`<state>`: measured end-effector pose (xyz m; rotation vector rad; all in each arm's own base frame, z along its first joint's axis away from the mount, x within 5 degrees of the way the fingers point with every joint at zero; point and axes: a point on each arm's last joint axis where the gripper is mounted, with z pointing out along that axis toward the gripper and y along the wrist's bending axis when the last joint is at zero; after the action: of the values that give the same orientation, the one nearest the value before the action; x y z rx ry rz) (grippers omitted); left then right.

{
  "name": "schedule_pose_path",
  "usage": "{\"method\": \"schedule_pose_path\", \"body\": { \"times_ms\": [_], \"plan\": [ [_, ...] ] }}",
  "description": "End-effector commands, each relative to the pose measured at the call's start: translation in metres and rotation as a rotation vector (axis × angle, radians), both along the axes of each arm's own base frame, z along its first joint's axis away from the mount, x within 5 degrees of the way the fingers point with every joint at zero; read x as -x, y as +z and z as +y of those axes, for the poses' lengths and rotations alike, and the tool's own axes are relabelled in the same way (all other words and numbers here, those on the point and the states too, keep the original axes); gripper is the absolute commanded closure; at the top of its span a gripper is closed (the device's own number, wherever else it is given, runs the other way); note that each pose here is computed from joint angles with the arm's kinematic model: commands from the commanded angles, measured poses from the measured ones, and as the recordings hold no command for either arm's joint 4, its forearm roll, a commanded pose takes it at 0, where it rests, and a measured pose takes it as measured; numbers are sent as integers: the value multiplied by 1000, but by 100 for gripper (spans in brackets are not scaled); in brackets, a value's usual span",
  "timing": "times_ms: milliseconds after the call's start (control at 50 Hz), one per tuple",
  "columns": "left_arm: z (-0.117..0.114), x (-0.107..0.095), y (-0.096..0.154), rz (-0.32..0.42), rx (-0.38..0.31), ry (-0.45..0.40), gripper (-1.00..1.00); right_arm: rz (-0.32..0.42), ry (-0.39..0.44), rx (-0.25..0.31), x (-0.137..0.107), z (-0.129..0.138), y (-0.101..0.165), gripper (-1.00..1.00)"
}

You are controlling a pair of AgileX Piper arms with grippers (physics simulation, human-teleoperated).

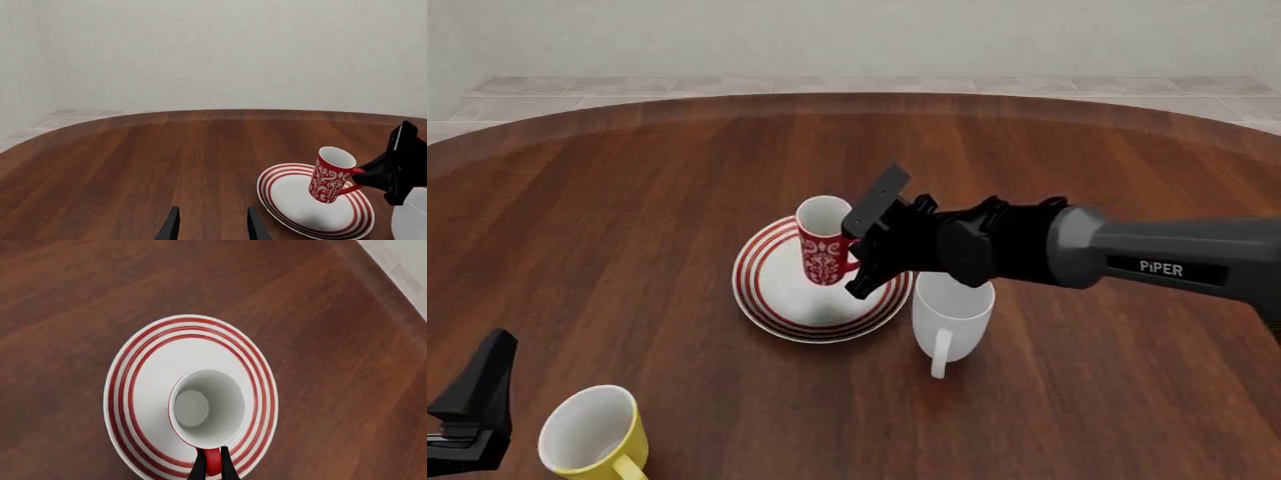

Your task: Pick up the red mug and put it on the plate

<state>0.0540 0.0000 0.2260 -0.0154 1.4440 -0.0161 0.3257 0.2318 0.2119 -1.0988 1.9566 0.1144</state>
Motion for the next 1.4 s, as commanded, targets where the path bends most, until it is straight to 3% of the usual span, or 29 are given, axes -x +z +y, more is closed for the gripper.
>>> {"method": "schedule_pose_path", "body": {
  "times_ms": [20,620,1400],
  "plan": [
    [0,0,0,0,0,-1,-100,7,-9,-11,-3,2,-3,100],
    [0,-1,-3,0,8,4,-100,19,-19,1,-15,5,-13,100],
    [0,0,2,-1,10,6,-100,40,-6,10,-13,12,-27,100]
  ]
}}
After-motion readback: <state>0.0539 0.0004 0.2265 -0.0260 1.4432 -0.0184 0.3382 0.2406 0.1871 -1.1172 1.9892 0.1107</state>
